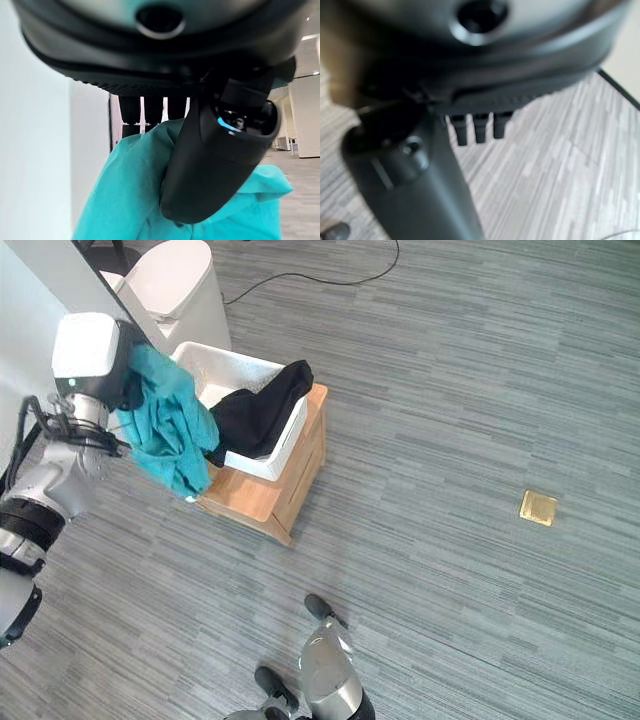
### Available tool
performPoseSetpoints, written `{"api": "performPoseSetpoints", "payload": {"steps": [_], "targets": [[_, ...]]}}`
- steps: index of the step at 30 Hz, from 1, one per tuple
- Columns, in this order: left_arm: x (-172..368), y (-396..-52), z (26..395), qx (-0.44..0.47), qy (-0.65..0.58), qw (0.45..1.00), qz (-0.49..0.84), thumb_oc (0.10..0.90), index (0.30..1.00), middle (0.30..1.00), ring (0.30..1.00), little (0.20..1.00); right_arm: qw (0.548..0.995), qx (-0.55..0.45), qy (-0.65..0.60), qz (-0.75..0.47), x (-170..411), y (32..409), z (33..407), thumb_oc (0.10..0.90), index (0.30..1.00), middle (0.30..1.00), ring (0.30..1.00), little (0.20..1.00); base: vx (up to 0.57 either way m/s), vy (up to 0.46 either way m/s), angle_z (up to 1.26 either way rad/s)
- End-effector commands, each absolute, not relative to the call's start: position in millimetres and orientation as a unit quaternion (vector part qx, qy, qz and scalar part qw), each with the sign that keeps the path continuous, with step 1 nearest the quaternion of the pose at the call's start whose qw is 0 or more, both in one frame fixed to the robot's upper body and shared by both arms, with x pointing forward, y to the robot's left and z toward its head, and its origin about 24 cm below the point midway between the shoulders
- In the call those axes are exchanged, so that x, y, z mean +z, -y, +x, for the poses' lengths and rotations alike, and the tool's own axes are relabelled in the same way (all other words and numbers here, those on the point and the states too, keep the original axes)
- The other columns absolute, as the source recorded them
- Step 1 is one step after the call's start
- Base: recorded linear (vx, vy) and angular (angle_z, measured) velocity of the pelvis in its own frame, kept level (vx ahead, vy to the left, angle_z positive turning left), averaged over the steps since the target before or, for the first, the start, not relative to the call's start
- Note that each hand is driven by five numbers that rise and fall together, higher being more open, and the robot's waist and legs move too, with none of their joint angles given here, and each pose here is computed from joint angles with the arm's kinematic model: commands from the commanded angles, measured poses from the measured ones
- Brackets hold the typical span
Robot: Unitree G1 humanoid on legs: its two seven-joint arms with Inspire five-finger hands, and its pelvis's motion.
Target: Pick up bed clothes into laundry basket.
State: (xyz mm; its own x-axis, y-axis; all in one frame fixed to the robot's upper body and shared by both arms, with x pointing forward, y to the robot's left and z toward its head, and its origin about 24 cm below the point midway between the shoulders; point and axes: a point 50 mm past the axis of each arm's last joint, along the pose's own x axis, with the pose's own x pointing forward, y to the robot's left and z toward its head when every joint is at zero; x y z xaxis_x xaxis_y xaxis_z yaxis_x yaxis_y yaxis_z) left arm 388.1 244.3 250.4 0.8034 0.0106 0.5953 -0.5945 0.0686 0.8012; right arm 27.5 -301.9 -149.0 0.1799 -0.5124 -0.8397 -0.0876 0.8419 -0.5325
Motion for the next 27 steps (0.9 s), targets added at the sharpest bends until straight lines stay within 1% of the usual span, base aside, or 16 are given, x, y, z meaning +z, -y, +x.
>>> {"api": "performPoseSetpoints", "payload": {"steps": [1,5,15,18,20,23,24,26,27], "targets": [[322,-290,367,0.347,0.261,0.639,0.635,0.400,0.300,0.300,0.300,0.300,0.632,-0.149,-0.708,-0.277,-132,328,-63,0.800,0.900,0.900,0.900,0.900,0.04,-0.027,-0.20],[325,-298,366,0.348,0.242,0.626,0.654,0.400,0.300,0.300,0.300,0.300,0.637,-0.160,-0.700,-0.280,-128,338,-57,0.800,0.900,0.900,0.900,0.900,0.06,-0.038,-0.18],[322,-302,370,0.337,0.217,0.597,0.695,0.400,0.300,0.300,0.300,0.300,0.635,-0.176,-0.697,-0.283,-121,350,-59,0.800,0.900,0.900,0.900,0.900,0.02,-0.025,-0.16],[304,-307,374,0.327,0.183,0.595,0.711,0.400,0.300,0.300,0.300,0.300,0.641,-0.183,-0.688,-0.289,-118,355,-54,0.800,0.900,0.900,0.900,0.900,-0.04,-0.020,-0.08],[277,-313,379,0.301,0.134,0.587,0.740,0.400,0.300,0.300,0.300,0.300,0.656,-0.184,-0.671,-0.294,-118,357,-43,0.800,0.900,0.900,0.900,0.900,-0.04,-0.034,-0.09],[266,-313,380,0.292,0.121,0.584,0.748,0.400,0.300,0.300,0.300,0.300,0.665,-0.187,-0.662,-0.292,-118,359,-37,0.800,0.900,0.900,0.900,0.900,-0.03,-0.025,-0.12],[246,-318,380,0.275,0.088,0.582,0.760,0.400,0.300,0.300,0.300,0.300,0.676,-0.192,-0.649,-0.292,-117,361,-28,0.800,0.900,0.900,0.900,0.900,-0.04,-0.027,-0.06],[222,-323,379,0.257,0.050,0.589,0.765,0.400,0.300,0.300,0.300,0.300,0.685,-0.191,-0.638,-0.296,-117,361,-19,0.800,0.900,0.900,0.900,0.900,-0.05,-0.039,-0.11],[218,-324,378,0.254,0.044,0.593,0.763,0.400,0.300,0.300,0.300,0.300,0.687,-0.191,-0.634,-0.298,-117,362,-16,0.800,0.900,0.900,0.900,0.900,-0.03,-0.031,-0.20]]}}
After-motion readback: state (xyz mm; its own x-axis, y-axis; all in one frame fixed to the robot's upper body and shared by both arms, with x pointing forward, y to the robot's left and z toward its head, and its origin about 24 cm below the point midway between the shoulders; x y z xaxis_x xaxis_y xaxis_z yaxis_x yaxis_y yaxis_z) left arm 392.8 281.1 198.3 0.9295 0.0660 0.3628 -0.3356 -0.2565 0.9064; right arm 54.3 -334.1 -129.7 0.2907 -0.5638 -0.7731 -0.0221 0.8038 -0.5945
